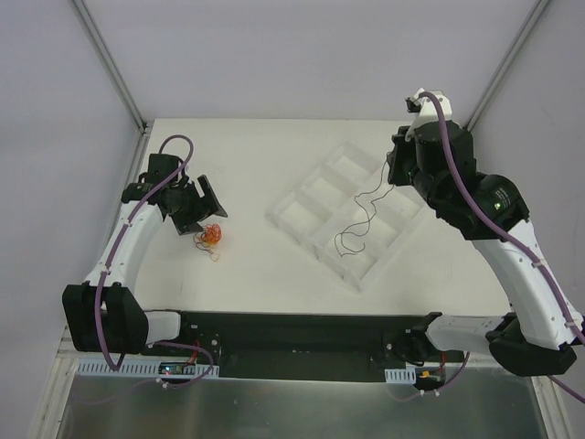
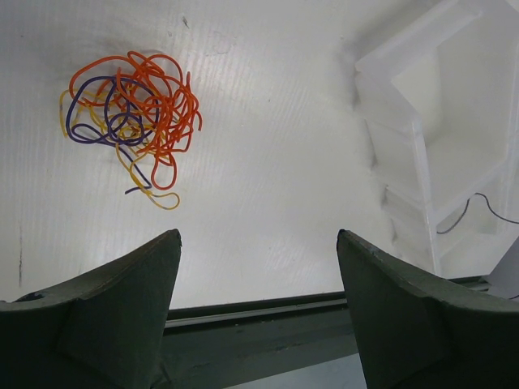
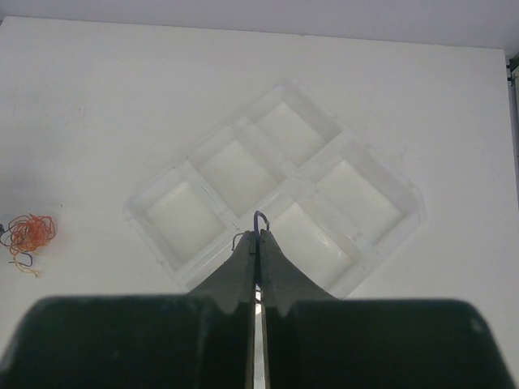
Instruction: Untangle the cables
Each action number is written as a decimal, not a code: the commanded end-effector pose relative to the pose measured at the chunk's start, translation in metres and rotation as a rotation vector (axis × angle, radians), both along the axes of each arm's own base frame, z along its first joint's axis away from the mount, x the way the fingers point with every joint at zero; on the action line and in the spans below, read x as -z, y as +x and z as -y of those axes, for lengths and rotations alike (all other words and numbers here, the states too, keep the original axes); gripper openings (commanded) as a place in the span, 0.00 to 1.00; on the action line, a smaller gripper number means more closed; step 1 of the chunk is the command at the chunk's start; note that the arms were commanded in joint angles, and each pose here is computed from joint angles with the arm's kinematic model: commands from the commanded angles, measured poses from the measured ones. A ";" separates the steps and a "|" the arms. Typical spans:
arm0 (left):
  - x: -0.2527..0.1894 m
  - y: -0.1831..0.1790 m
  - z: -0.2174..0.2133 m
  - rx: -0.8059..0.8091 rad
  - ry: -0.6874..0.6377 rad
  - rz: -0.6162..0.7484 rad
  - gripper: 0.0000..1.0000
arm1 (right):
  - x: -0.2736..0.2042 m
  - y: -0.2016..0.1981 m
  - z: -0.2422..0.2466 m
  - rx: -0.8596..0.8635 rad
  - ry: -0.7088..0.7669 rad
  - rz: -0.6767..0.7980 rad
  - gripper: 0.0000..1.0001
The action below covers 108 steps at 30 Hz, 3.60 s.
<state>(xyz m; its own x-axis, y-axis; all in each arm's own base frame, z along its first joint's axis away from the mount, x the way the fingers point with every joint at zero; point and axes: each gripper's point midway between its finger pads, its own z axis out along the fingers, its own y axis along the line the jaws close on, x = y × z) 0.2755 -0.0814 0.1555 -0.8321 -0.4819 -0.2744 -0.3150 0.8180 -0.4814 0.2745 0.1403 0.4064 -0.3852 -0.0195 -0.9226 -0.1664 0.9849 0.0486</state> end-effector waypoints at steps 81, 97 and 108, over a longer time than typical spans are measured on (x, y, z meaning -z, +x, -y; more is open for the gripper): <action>0.027 -0.030 0.012 0.009 0.006 -0.124 0.77 | 0.336 -0.008 -0.078 -0.357 -0.070 -0.769 0.20; 0.063 -0.014 -0.019 0.014 0.100 -0.240 0.73 | 0.243 -0.027 -0.053 -0.298 -0.053 -0.636 0.76; 0.052 -0.026 -0.007 0.036 0.030 -0.207 0.68 | 0.260 -0.060 -0.081 -0.378 0.047 -0.745 0.60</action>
<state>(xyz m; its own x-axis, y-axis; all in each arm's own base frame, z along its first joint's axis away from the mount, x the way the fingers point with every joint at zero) 0.2569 -0.0700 0.0915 -0.8810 -0.4625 -0.0992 -0.4054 0.8464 -0.3453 0.2323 0.2126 0.1510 -0.8315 -0.2922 -0.4724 -0.4394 0.8663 0.2377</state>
